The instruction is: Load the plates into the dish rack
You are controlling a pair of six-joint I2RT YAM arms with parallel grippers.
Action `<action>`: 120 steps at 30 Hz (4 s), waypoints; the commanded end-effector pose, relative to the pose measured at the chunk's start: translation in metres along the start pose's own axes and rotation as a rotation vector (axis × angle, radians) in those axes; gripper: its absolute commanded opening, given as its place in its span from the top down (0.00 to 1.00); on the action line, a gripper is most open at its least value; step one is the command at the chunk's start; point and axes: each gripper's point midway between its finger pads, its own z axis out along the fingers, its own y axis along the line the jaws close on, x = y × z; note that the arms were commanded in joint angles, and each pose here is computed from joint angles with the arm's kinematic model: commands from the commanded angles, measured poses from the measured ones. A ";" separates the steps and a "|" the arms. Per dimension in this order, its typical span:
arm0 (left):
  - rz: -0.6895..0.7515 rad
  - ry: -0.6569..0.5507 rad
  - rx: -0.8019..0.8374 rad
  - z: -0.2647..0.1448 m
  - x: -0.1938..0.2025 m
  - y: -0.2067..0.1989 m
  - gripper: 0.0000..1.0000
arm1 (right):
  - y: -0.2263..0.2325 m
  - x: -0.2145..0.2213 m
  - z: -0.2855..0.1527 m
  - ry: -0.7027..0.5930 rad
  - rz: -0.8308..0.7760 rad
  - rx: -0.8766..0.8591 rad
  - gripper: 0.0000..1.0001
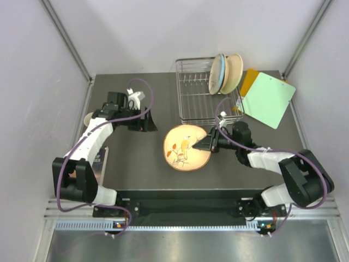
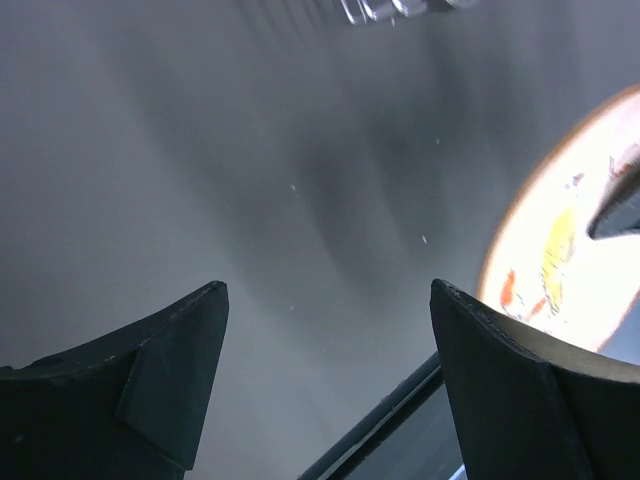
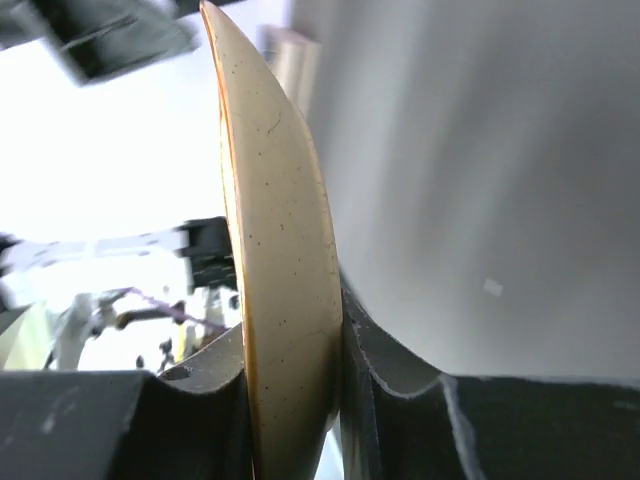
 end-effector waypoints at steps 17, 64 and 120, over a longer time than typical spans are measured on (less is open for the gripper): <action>0.065 -0.314 -0.115 -0.051 -0.109 0.003 0.12 | 0.132 -0.369 -0.025 -0.491 -0.554 0.170 1.00; -0.036 -0.347 -0.076 -0.065 -0.082 0.003 0.12 | 0.111 -0.451 -0.013 -0.745 -1.277 1.092 1.00; -0.052 -0.342 -0.052 -0.069 -0.070 -0.001 0.11 | 0.049 -0.418 0.004 -0.779 -1.001 1.126 0.30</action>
